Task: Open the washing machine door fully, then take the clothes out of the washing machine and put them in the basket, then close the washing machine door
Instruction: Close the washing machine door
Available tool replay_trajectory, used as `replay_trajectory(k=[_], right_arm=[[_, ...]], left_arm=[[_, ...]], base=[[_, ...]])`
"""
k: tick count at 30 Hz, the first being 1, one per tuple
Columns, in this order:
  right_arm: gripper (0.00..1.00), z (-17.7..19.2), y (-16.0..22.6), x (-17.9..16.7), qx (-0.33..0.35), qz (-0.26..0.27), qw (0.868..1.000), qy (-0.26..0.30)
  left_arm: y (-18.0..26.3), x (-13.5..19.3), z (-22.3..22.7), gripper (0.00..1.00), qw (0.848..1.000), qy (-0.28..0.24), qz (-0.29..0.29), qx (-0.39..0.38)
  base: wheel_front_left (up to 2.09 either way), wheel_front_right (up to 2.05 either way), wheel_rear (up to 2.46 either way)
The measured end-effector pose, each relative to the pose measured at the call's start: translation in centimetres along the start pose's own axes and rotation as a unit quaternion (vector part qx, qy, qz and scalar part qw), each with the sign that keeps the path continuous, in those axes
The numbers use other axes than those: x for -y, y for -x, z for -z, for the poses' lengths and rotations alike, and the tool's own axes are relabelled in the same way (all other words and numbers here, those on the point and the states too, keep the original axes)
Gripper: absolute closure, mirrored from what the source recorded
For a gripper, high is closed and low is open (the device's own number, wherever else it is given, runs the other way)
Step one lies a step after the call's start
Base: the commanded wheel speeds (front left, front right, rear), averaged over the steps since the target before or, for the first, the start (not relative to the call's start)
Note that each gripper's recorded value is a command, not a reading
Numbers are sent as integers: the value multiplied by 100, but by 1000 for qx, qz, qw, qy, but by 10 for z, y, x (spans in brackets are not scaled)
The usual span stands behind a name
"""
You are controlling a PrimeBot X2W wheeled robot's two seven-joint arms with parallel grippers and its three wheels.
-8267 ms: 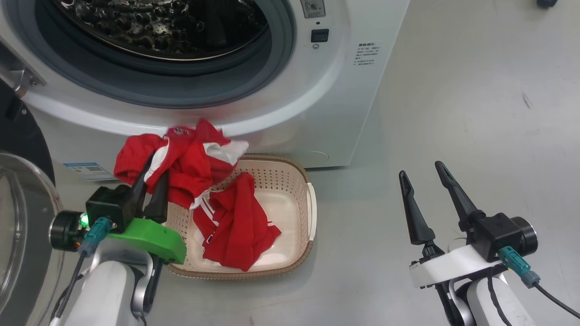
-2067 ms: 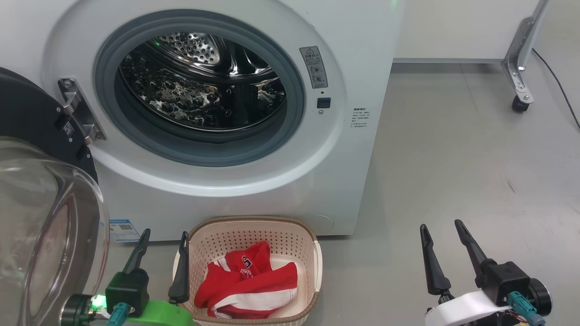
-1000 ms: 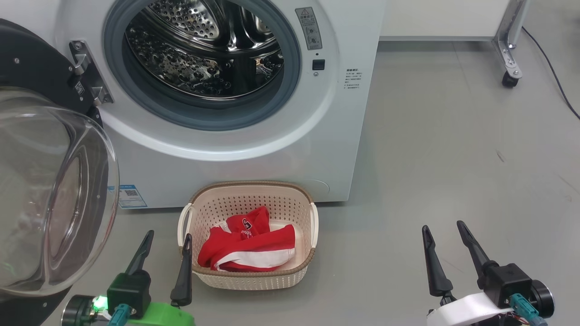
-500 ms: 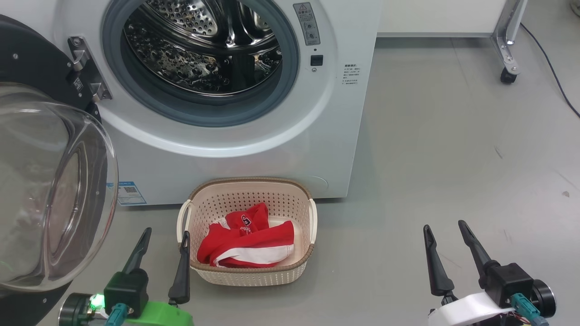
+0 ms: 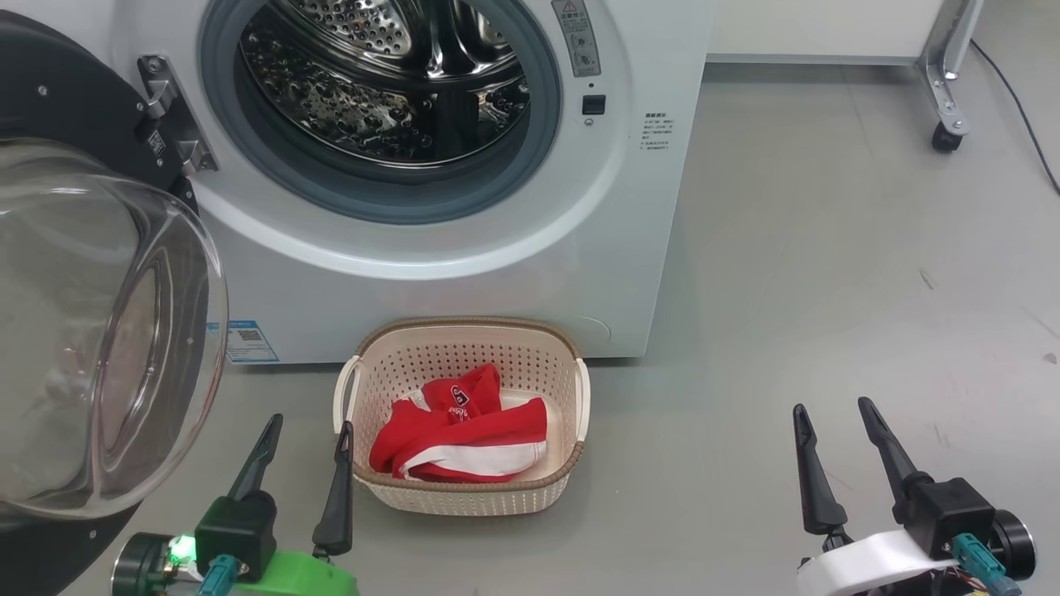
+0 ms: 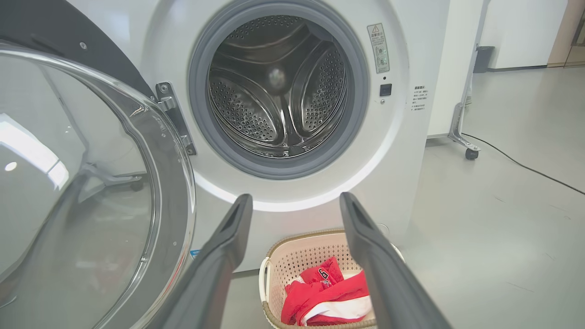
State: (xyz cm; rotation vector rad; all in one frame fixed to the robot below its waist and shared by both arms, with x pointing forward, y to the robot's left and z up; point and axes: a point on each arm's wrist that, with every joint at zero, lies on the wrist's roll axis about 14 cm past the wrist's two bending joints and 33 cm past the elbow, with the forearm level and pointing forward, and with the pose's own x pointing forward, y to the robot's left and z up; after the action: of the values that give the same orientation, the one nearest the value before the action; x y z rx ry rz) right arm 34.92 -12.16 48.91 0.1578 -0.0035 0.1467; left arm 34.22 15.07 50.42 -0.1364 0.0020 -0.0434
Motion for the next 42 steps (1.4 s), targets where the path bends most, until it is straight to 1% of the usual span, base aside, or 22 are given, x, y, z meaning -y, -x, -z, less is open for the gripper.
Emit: replay_trajectory(k=[7,12,22,32,34,38,42], right_arm=[[0,1,-9,-10,-2,-20,1000,0],[0,3,-17,-20,-6,-42,999,5],[0,15,-34,-59,-25,-109,994,5],[0,23,-47,-104,-37,-178,983,-1],[0,25,-47,-117,-40,-196,980,-3],[0,25,-48,-150,-42,-246,968,-13],[0,27,-49,-163,-46,-265,963,-15]], left_arm=[[7,-14,-1,0,1000,0,-24,1],[15,-31,-3,0,998,-1,-57,5],[42,-74,-10,0,990,-5,-138,21],[78,-108,-15,0,977,-6,-211,32],[87,-117,-18,0,972,-7,-232,36],[106,-138,-24,0,960,-9,-274,50],[115,-146,-27,0,955,-12,-291,55]], base=[[0,0,0],[0,0,0],[0,0,0],[0,0,0],[0,0,0],[0,0,0],[0,0,0]])
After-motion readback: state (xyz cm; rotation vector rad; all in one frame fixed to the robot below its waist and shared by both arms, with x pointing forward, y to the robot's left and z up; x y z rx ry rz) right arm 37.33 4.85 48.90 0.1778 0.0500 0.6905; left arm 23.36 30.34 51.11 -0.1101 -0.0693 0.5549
